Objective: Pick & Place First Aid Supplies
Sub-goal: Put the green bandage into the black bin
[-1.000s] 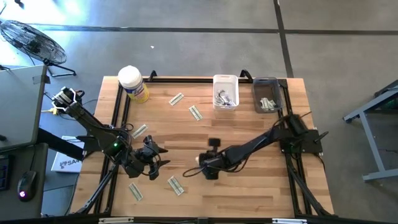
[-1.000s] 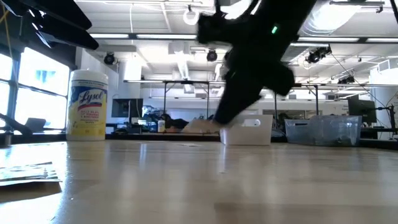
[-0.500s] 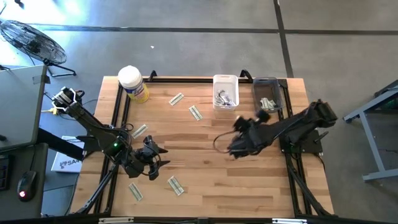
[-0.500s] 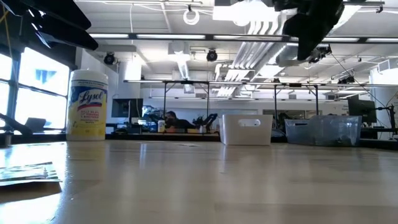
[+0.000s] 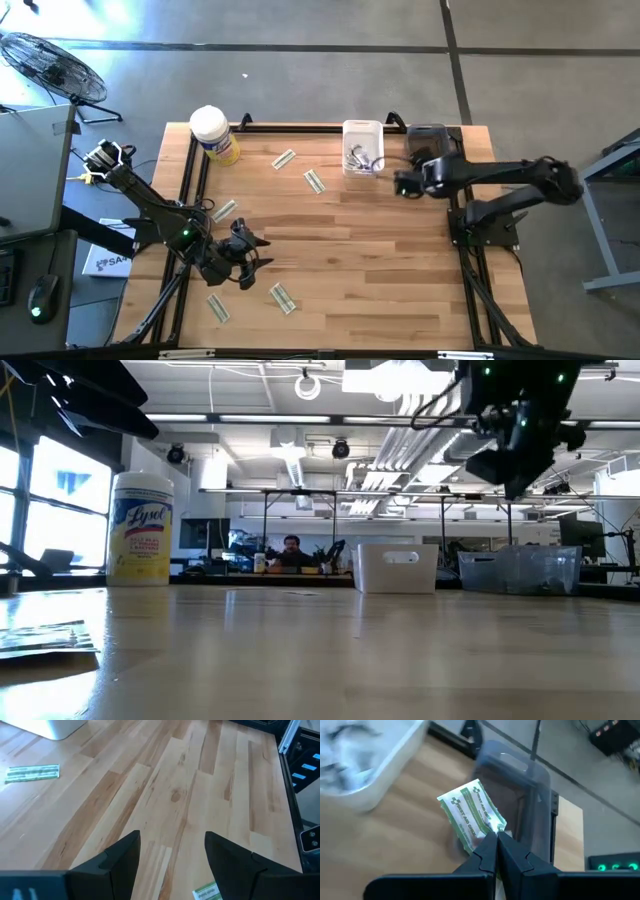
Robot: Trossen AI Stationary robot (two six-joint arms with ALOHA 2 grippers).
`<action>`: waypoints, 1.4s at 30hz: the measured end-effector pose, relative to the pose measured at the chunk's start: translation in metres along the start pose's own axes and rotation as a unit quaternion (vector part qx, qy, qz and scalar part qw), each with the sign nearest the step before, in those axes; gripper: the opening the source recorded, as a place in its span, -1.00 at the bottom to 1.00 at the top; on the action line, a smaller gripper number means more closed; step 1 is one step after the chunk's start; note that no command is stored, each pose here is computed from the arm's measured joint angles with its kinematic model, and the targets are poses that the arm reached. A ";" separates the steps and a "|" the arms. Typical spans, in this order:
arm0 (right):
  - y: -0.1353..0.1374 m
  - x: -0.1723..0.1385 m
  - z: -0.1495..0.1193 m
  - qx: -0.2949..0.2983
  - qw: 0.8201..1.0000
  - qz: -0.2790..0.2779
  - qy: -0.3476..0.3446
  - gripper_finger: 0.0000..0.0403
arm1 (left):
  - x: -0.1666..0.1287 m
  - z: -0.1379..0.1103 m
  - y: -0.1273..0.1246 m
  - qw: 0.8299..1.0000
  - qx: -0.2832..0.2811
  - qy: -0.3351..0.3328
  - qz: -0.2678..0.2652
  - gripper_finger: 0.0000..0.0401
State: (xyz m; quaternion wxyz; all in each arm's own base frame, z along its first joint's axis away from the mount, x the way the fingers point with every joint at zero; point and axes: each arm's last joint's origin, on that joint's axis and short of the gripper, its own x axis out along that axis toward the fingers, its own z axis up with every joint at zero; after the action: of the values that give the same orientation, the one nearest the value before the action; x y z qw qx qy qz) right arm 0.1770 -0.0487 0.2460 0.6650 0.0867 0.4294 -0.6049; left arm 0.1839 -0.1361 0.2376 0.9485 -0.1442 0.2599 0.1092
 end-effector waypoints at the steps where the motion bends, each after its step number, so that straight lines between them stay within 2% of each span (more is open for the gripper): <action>1: -0.003 0.008 0.000 0.010 1.000 -0.001 -0.001 -0.99 | 0.000 0.000 0.000 1.000 0.000 -0.001 0.001 0.10; 12: -0.017 0.076 0.003 0.050 0.997 0.024 0.046 -0.79 | 0.000 0.000 0.000 1.000 -0.004 0.001 0.000 0.10; 16: -0.025 0.085 0.001 0.066 0.996 0.007 0.062 -0.67 | 0.000 0.000 0.000 1.000 -0.005 0.002 -0.001 0.10; 23: -0.027 0.088 0.002 0.075 0.994 0.015 0.076 -0.43 | 0.000 -0.001 0.000 1.000 -0.009 0.004 0.001 0.10; 29: -0.025 0.076 0.014 0.060 0.992 0.080 0.081 -0.38 | 0.000 -0.001 0.001 1.000 -0.018 0.007 0.004 0.10; 36: -0.002 0.032 0.029 0.009 0.983 0.183 0.019 -0.37 | -0.001 -0.007 0.009 0.997 -0.050 0.013 0.051 0.10; 39: 0.015 0.011 0.027 0.000 0.971 0.236 -0.023 -0.37 | -0.001 -0.010 0.015 0.995 -0.065 0.014 0.079 0.10; 42: 0.034 -0.008 0.021 -0.003 0.950 0.303 -0.071 -0.37 | -0.002 -0.013 0.019 0.991 -0.091 0.023 0.097 0.10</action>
State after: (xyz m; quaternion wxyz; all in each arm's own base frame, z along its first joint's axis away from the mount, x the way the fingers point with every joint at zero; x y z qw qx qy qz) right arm 0.2176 -0.0473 0.2503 0.8461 0.1671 0.3361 -0.3784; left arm 0.1709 -0.1228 0.2243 0.9102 -0.2061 0.2837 0.2206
